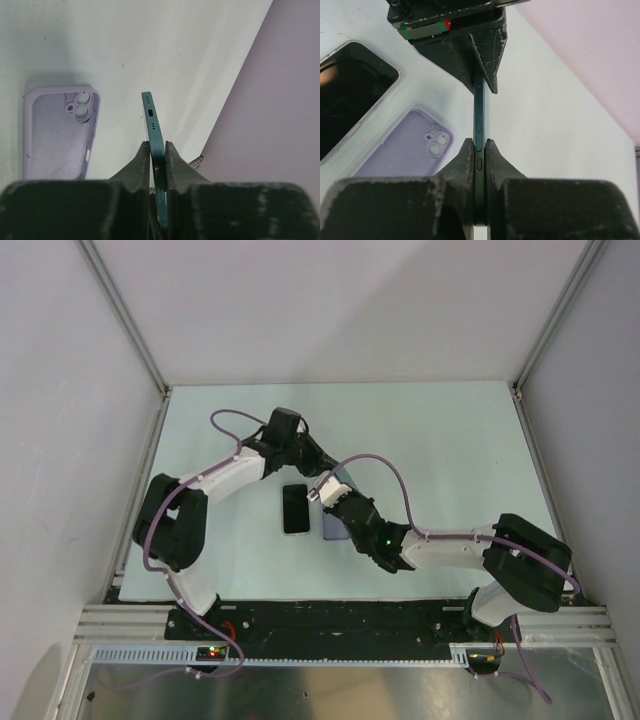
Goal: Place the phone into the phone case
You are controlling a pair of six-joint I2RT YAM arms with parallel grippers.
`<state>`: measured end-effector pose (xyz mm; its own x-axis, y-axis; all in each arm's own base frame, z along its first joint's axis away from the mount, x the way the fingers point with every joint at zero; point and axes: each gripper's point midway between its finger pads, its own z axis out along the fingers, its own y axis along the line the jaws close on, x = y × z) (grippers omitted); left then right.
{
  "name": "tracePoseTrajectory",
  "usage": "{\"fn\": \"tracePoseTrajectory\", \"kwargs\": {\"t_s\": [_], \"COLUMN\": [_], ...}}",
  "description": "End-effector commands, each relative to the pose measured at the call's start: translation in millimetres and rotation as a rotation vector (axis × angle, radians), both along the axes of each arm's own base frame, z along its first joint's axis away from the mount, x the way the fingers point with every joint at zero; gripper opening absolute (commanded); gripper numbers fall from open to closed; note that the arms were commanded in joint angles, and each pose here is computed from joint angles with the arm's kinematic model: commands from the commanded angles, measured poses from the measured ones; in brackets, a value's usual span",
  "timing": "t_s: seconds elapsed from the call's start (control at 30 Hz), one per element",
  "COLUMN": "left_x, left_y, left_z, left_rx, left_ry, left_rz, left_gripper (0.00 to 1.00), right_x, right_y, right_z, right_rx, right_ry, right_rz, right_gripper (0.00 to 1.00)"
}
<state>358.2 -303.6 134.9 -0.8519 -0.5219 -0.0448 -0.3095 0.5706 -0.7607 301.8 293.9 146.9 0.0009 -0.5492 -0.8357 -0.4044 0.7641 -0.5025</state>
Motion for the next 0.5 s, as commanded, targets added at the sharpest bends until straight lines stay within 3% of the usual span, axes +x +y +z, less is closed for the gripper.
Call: {"fn": "tracePoseTrajectory", "kwargs": {"t_s": [0.0, 0.07, 0.2, 0.37, 0.47], "left_x": [-18.2, -20.4, -19.1, -9.4, -7.7], "left_y": [-4.6, -1.5, 11.9, 38.8, 36.3], "left_z": [49.6, 55.8, 76.4, 105.9, 136.0], "left_rx": [-0.085, -0.077, -0.029, 0.135, 0.170], "left_ry": [-0.114, -0.148, -0.274, -0.508, -0.707], "left_rz": [-0.114, -0.120, -0.112, -0.159, -0.345], "left_gripper": [0.28, 0.48, 0.70, 0.78, 0.78], "right_x": [11.2, 10.6, 7.7, 0.3, -11.3], "right_y": [-12.7, -13.6, -13.8, -24.6, -32.8], "right_z": [38.5, 48.0, 64.9, 72.4, 82.6], "right_rx": [0.089, 0.094, 0.090, 0.141, 0.290], "right_ry": [-0.116, -0.124, -0.100, 0.120, 0.330], "right_rz": [-0.114, -0.115, -0.097, 0.020, 0.160], "right_gripper": [0.01, 0.00, 0.00, 0.00, 0.00]}}
